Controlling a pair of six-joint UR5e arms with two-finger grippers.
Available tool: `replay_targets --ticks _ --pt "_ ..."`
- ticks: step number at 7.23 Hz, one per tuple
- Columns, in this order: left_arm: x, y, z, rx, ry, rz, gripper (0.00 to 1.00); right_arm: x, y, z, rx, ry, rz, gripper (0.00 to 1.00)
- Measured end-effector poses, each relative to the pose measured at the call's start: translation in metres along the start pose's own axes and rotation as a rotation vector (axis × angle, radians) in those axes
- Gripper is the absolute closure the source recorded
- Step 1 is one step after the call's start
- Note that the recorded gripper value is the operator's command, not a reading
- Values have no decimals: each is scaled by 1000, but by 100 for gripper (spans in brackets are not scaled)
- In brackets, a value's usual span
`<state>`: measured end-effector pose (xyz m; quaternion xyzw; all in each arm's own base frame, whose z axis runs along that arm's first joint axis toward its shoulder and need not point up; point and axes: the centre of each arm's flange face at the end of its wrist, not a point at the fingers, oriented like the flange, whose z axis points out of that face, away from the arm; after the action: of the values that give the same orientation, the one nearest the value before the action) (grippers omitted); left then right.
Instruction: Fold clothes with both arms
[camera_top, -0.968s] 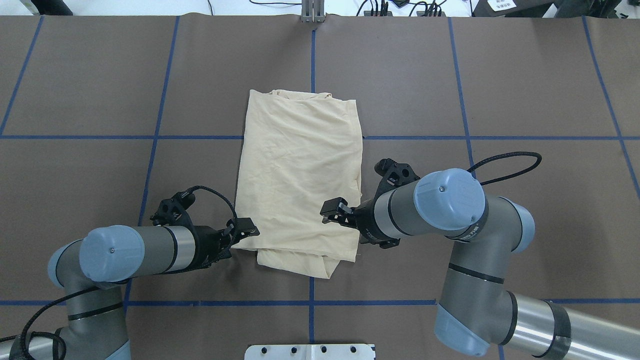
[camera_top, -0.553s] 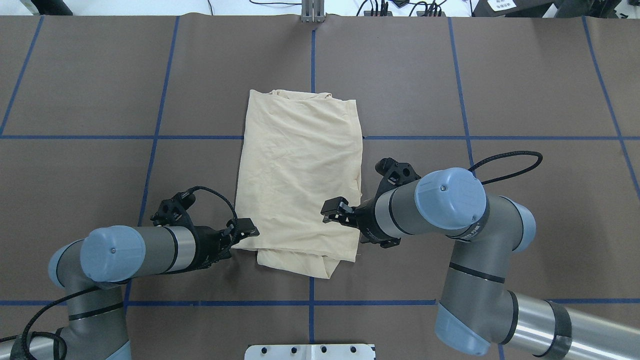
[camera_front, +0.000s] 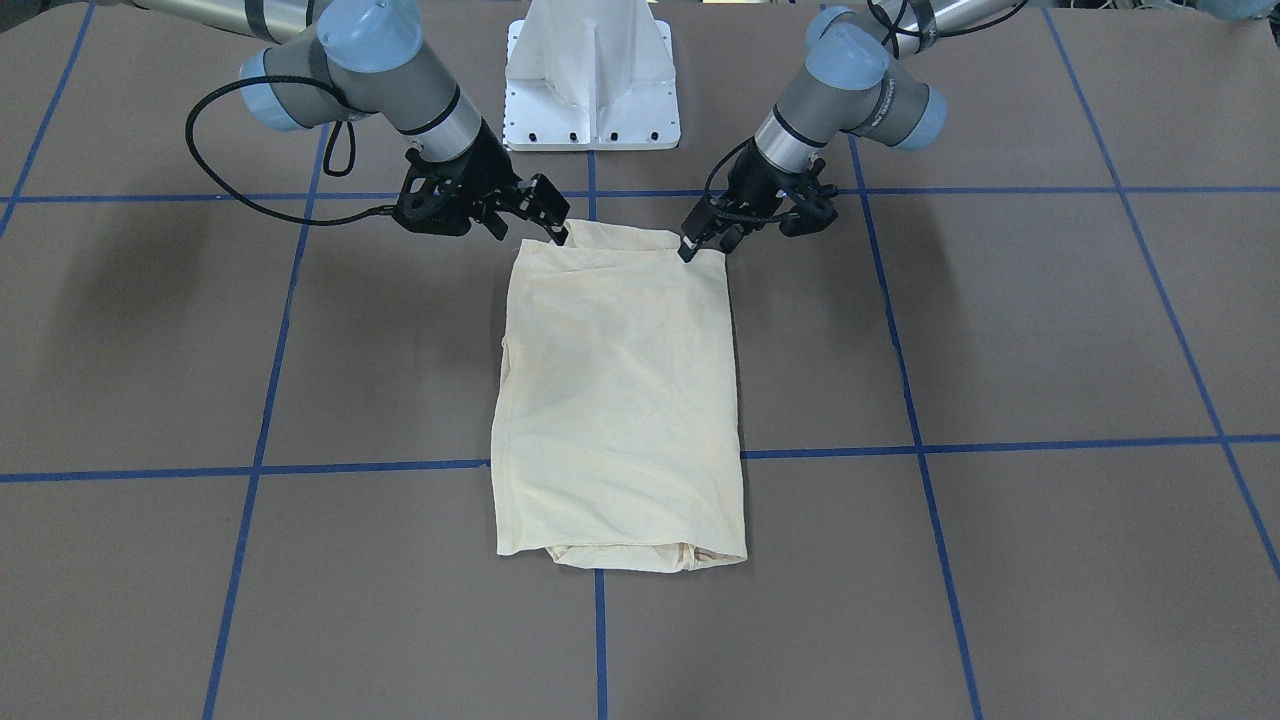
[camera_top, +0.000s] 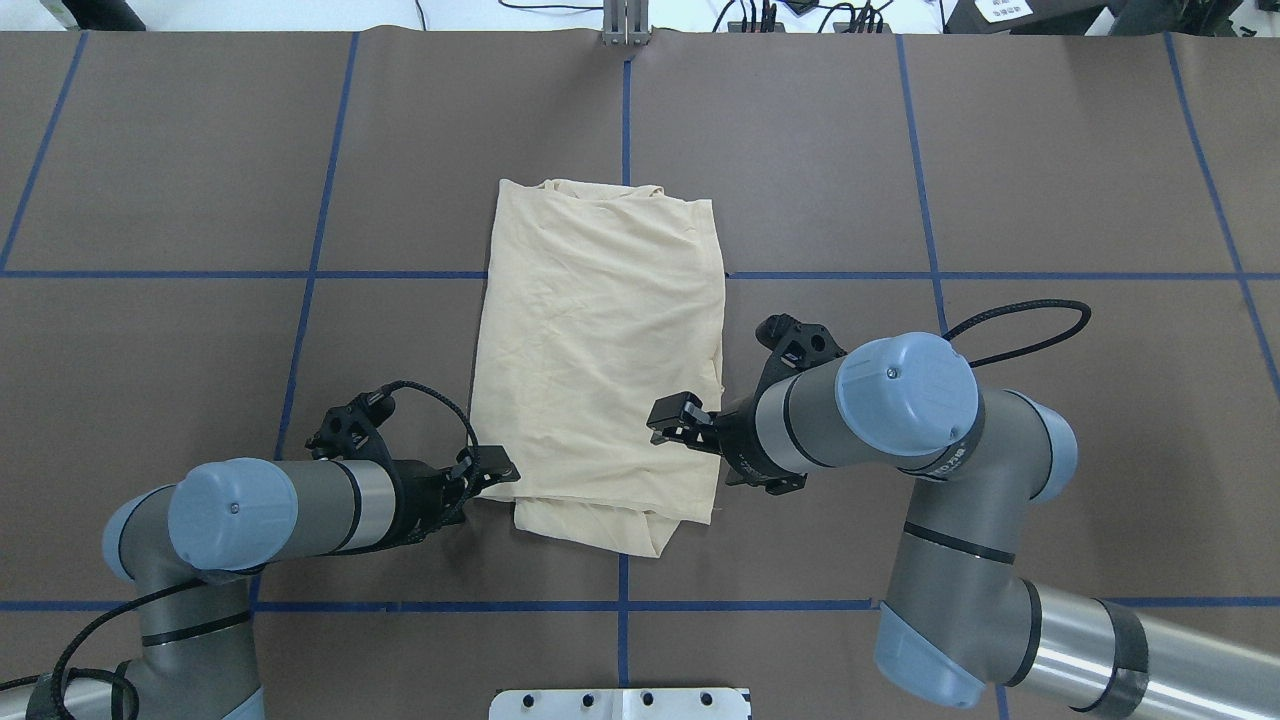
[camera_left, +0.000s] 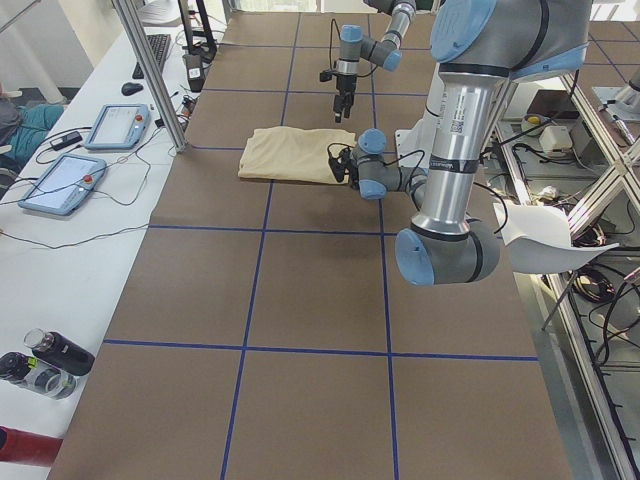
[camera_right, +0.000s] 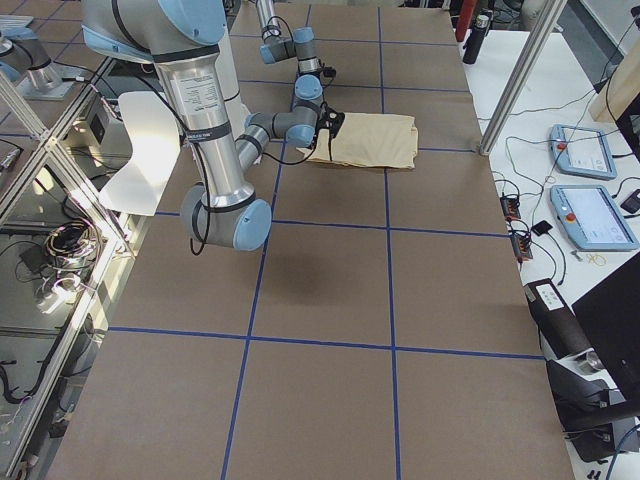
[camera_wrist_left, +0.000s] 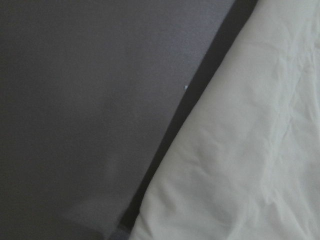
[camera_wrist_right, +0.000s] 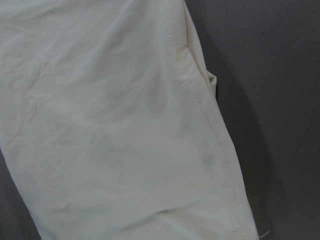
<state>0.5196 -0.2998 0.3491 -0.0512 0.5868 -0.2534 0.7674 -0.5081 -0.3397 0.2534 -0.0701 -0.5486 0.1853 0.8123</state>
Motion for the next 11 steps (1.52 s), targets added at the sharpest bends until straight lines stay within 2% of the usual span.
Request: replay_targets --ticks 1,2,4,5,6,7,8,9,11 --pt "0 0 0 -1 0 0 71 0 0 0 0 0 0 0" --pt "1 1 0 -2 1 0 77 0 0 0 0 0 0 0" --pt "3 2 -2 -4 6 1 77 1 0 0 0 1 0 0" --pt "3 2 -2 -5 6 1 83 1 0 0 0 2 1 0" --pt "3 2 -2 -5 6 2 94 2 -1 0 0 4 1 0" --pt "4 2 -3 -5 8 2 83 4 -2 1 1 6 2 0" --pt "5 2 -4 -5 11 2 32 4 -2 1 1 7 3 0" --pt "6 1 -5 -5 14 1 17 5 -2 1 1 8 3 0" --pt "7 -2 -6 1 17 2 16 6 -2 1 1 10 3 0"
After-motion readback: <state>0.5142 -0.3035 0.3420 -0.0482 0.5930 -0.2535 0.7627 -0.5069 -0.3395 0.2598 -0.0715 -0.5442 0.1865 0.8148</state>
